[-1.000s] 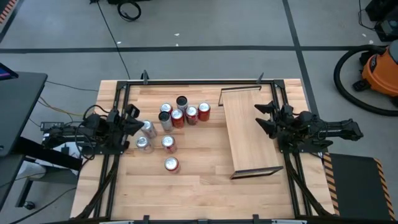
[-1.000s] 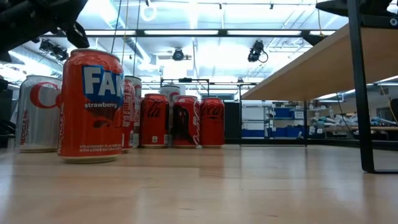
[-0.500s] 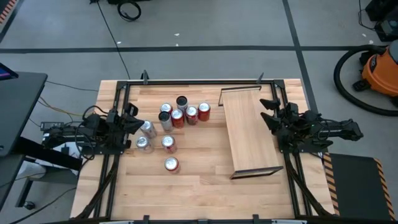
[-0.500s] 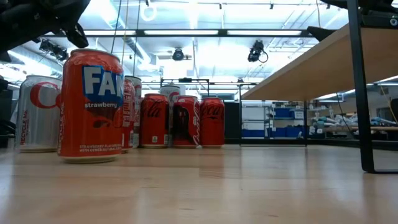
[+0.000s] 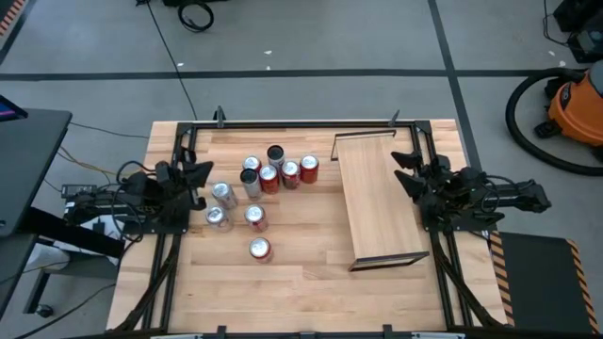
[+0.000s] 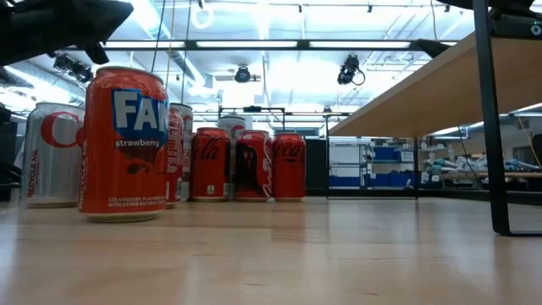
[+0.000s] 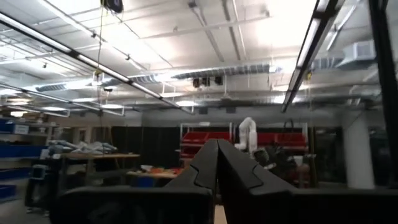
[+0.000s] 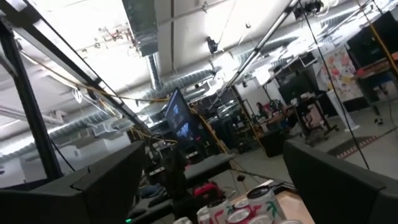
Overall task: Place canned beverage on shelf
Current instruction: Put the right red black soda can on the shelf
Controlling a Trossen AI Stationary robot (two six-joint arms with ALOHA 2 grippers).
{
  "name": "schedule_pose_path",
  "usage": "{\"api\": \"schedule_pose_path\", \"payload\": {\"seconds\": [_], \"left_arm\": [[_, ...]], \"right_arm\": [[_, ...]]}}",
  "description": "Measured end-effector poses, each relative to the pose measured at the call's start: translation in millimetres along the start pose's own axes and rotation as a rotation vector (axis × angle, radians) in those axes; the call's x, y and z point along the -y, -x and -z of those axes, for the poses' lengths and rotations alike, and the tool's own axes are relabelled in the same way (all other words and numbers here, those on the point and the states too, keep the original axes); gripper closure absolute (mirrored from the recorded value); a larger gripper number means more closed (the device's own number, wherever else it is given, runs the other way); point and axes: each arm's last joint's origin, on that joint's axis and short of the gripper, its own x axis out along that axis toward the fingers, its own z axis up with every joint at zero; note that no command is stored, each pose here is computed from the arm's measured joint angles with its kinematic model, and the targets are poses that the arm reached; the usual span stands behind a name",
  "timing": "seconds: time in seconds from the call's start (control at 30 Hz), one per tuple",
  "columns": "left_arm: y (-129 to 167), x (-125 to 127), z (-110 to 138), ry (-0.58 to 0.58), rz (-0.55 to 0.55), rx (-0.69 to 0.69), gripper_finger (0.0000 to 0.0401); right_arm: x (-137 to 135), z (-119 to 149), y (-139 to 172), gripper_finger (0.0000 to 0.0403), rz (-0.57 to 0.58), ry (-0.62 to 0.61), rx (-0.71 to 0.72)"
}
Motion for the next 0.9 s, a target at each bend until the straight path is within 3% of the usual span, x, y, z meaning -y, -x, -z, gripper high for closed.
{"api": "schedule_pose_path", "payload": {"seconds": [0.17, 0.4, 0.67, 0.9], "left_arm": [[0, -1, -6, 0.086, -0.010, 0.066, 0.0385], [1, -5, -7, 0.025, -0.141, 0.060, 0.0385], [1, -5, -8, 0.008, -0.142, 0.066, 0.0385], [1, -5, -9, 0.020, -0.144, 0.083, 0.0385]], "right_arm": [[1, -2, -1, 0.0011, 0.049, 0.011, 0.034], [2, -2, -1, 0.0011, 0.084, 0.005, 0.042], [5, 2, -2, 0.0011, 0.160, 0.049, 0.025], [5, 8, -5, 0.0011, 0.144, 0.056, -0.033]]}}
